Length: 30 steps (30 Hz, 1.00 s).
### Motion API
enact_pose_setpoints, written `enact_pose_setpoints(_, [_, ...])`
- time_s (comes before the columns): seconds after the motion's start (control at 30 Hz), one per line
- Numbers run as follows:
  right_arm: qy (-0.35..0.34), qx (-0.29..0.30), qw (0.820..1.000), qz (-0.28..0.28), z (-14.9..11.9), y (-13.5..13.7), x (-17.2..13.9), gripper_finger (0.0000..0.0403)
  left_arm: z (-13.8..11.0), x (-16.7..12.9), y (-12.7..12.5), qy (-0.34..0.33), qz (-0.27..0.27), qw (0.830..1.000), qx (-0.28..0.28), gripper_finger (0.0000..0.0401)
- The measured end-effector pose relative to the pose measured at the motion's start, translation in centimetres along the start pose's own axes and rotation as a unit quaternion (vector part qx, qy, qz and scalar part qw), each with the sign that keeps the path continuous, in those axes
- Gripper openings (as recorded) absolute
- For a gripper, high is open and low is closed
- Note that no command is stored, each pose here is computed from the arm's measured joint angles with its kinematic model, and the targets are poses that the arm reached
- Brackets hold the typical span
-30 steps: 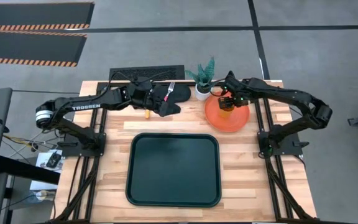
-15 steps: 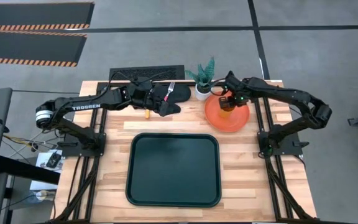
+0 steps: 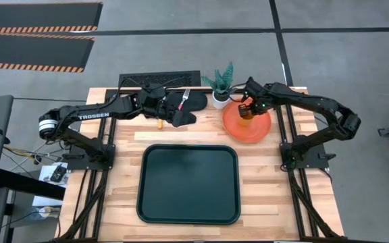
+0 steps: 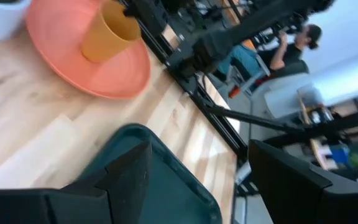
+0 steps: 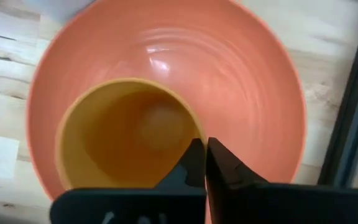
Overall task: Pick and place plate/cup/fork/spoon on tray
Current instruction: Put the yellow cup on the black serving tray
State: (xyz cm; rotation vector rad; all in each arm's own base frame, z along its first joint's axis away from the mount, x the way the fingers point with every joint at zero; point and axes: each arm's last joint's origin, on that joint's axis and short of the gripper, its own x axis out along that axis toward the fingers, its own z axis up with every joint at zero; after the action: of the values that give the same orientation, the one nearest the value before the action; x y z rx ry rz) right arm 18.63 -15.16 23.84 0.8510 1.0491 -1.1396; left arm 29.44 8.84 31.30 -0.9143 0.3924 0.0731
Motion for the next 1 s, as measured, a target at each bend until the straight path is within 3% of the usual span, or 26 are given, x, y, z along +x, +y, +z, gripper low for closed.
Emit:
enact_pose_setpoints(0.17, [-0.023, -0.005, 0.999, 0.032, 0.6, 0.4, -2.8, 0.0008, -0.3, 0.0, -0.3, 0.047, -0.048, 0.998, 0.0, 0.0256])
enact_pose_setpoints(0.4, [-0.058, -0.04, 0.987, 0.143, -0.1, 3.0, -8.5, 0.0005, -0.5, -1.1, -1.2, 0.085, -0.102, 0.991, 0.003, 0.0256])
enact_pose_setpoints(0.7, [-0.019, -0.122, 0.969, 0.215, -6.2, 8.9, -11.0, 0.0005, -0.1, -4.4, -3.1, 0.024, -0.105, 0.993, 0.038, 0.0256])
enact_pose_setpoints(1.0, [0.017, -0.179, 0.965, 0.191, -11.7, 12.8, -9.9, 0.0007, -0.5, -4.7, -2.7, 0.021, -0.061, 0.998, 0.025, 0.0256])
